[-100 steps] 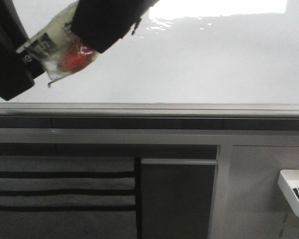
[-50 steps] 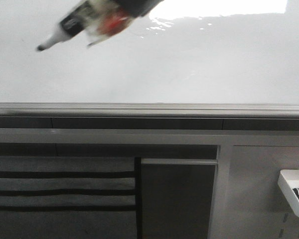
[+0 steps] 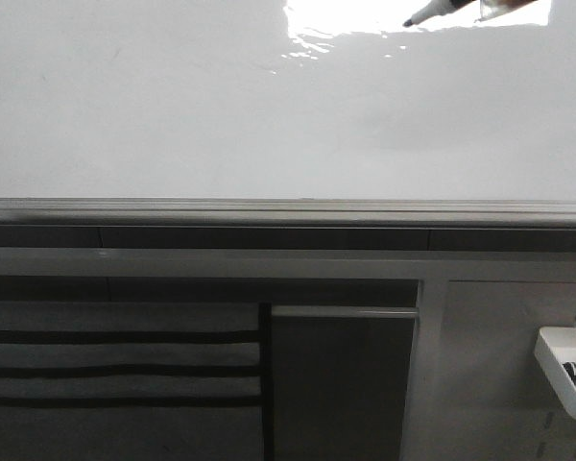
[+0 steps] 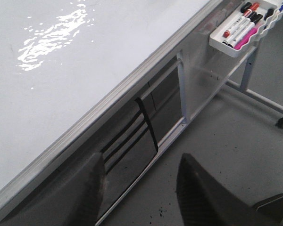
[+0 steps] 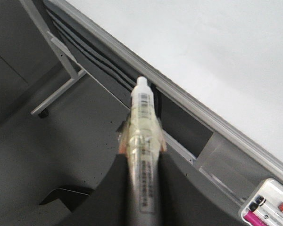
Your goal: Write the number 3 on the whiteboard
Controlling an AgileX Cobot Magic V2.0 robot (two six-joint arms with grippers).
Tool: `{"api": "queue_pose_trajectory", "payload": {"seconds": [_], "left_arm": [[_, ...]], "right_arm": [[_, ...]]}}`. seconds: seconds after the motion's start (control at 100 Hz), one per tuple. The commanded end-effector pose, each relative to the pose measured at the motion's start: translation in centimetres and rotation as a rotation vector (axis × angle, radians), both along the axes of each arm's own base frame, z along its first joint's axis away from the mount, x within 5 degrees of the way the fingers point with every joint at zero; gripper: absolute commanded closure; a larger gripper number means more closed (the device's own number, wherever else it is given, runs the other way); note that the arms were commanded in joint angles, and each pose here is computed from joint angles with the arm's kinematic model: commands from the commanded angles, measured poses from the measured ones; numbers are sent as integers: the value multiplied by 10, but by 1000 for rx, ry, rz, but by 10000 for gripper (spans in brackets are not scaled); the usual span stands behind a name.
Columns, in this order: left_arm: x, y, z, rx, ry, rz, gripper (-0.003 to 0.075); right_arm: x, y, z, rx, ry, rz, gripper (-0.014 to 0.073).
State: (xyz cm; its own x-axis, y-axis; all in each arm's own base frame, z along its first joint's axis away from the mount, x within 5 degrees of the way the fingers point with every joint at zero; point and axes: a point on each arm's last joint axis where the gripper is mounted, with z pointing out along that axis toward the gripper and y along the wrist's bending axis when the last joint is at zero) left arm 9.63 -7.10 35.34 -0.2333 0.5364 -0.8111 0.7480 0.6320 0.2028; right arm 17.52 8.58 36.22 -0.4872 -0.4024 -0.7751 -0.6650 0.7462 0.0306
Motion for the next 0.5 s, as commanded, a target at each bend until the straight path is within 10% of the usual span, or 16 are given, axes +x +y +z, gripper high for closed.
{"api": "queue_pose_trajectory", "payload": {"seconds": [0.0, 0.49], "left_arm": [[3, -1, 14, -99, -81, 35, 394], [3, -1, 15, -106, -80, 35, 395]], "right_arm": [[1, -3, 9, 66, -99, -64, 652], [45, 15, 26, 74, 24, -42, 652]]}}
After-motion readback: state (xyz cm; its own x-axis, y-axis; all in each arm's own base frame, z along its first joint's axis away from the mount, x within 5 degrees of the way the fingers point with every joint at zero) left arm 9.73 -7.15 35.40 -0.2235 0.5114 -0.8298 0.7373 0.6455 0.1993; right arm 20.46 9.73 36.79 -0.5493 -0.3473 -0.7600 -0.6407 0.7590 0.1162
